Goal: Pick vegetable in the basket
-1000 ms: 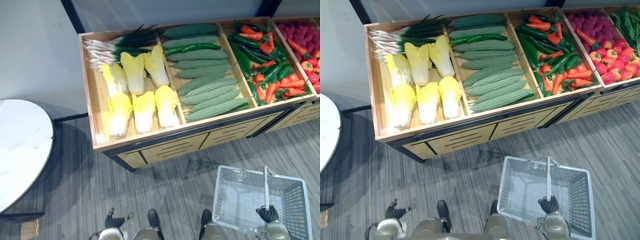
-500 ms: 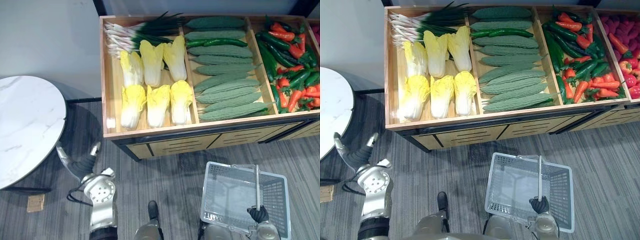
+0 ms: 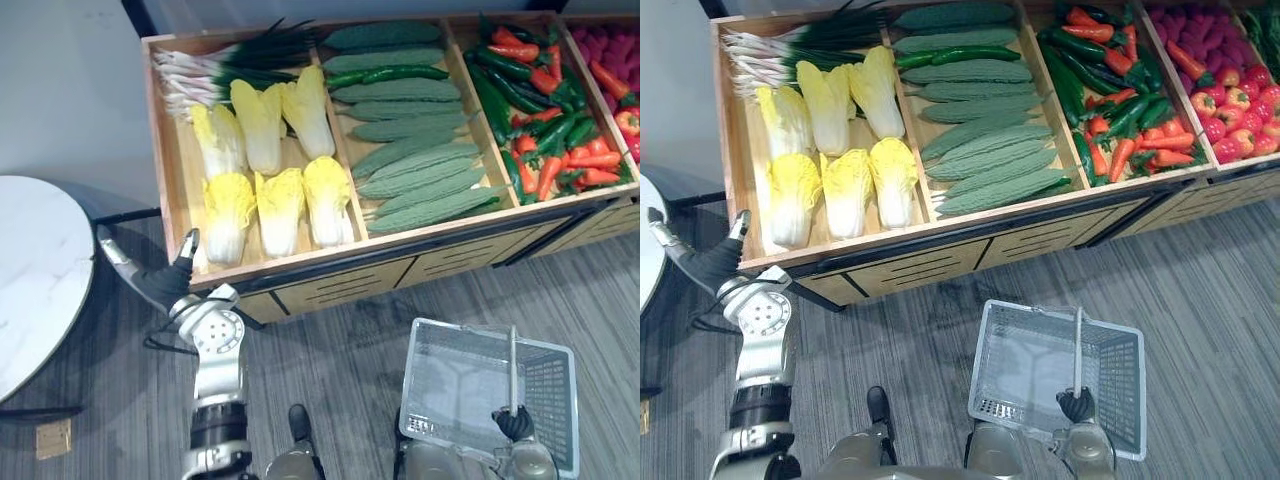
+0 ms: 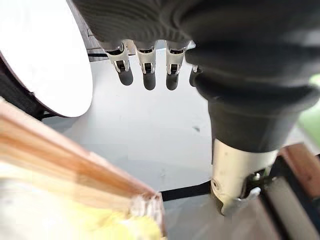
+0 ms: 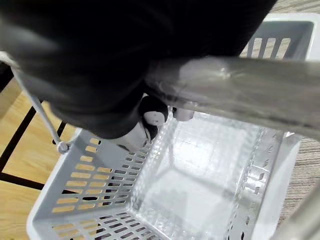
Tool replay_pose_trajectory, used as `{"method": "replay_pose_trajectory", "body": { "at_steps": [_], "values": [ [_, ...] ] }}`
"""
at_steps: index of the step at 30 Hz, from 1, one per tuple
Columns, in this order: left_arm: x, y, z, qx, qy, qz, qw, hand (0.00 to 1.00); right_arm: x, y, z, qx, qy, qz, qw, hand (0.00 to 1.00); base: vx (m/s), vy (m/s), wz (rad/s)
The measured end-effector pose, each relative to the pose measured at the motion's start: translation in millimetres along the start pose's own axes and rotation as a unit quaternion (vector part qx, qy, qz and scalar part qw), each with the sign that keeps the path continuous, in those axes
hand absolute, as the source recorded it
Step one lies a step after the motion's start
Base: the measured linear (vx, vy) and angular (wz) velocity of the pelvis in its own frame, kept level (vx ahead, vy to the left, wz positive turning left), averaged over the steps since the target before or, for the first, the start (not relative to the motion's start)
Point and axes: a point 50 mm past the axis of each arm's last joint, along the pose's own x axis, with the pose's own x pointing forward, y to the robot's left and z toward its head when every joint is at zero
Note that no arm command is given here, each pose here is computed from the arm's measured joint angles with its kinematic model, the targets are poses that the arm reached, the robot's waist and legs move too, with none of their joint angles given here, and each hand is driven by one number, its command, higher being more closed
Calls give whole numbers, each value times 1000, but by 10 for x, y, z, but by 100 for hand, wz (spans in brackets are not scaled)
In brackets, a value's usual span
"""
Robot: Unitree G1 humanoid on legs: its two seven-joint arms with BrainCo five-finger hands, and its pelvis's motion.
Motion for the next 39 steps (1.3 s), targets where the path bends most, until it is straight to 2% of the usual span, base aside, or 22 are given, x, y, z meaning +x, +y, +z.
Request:
{"method": "replay_pose_trajectory", "body": {
  "at_steps": [9,16,19,26,39],
  "values": [
    [256,25,-127,43,31,41,998,0,44,79,177,-16,-35,17,999,100,8,-8,-19],
    [400,15,-26,47,17,49,998,0,62,93,277,-18,-56,18,998,100,-9,-10,-15],
    [421,-31,-14,50,24,47,997,0,64,95,311,-18,-64,18,998,100,-20,-4,-3],
    [435,14,-263,107,66,31,992,0,71,99,342,-23,-71,17,997,100,8,-9,-3],
    [681,-12,-186,129,69,25,989,0,92,98,416,-23,-84,16,996,100,4,-4,-1]
  ]
}}
